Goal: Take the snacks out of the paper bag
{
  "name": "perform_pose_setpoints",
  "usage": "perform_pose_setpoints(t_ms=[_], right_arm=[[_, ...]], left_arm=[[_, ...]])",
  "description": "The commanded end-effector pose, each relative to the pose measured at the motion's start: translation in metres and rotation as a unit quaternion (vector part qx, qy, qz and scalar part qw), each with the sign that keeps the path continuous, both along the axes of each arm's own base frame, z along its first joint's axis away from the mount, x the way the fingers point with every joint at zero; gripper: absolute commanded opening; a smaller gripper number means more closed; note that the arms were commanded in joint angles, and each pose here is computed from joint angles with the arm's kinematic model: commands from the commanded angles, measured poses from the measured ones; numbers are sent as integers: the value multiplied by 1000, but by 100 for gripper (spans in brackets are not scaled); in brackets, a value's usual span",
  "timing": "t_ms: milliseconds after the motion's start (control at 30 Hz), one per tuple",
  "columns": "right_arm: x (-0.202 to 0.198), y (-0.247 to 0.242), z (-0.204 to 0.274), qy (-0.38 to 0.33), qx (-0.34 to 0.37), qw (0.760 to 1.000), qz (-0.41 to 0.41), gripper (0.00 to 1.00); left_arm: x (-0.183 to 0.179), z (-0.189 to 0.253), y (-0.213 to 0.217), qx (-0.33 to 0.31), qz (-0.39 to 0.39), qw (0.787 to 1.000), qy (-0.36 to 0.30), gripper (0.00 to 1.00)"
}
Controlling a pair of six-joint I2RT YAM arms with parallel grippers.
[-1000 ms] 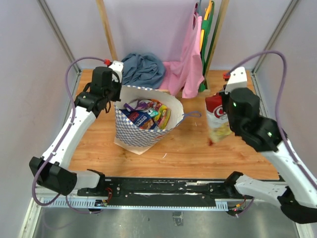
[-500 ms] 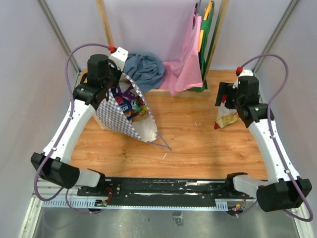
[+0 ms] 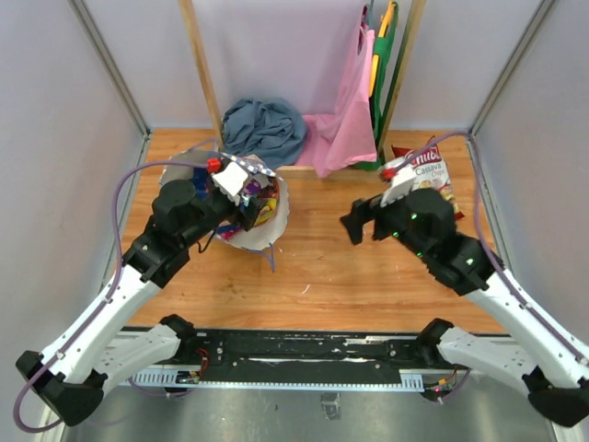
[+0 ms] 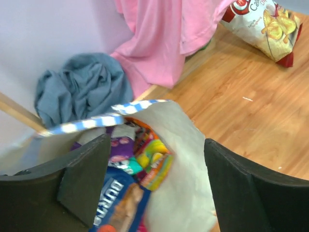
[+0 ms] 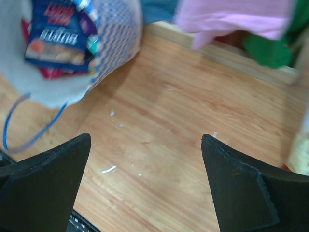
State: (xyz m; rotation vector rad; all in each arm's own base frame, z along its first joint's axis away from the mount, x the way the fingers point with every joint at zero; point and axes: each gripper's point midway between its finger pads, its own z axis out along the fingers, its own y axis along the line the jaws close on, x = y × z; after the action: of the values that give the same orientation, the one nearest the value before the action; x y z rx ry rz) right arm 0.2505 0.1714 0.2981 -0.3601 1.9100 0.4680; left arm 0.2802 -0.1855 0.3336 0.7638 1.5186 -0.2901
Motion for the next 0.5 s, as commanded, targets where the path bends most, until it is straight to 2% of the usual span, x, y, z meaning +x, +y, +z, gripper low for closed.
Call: perform_pose_setpoints(t_ms=[0,133,200,267,367,467], right_arm=[[-10,40,-35,-38,-109,993,16,98],[-19,91,-55,-25,-98,992,74,98],[-16,109,-53,-25,-77,993,83,98],[-6,120,-45,-28,-58,996,66,98],[11,134,-32,-34,-59,997,45,98],[28,154,-24,-38,-91,994,46,98]], left_arm=[[-14,-4,5,-72,21,997,31,85],[-22,43,42,-129,99,987,-12,93],[-21,67,68,-175,166,970,-21,95],[-18,76,92,-226,241,944,-10,95],[-17,60,117,-272,332,902,40,99],[-17,20,139,-241,431,864,95,100]])
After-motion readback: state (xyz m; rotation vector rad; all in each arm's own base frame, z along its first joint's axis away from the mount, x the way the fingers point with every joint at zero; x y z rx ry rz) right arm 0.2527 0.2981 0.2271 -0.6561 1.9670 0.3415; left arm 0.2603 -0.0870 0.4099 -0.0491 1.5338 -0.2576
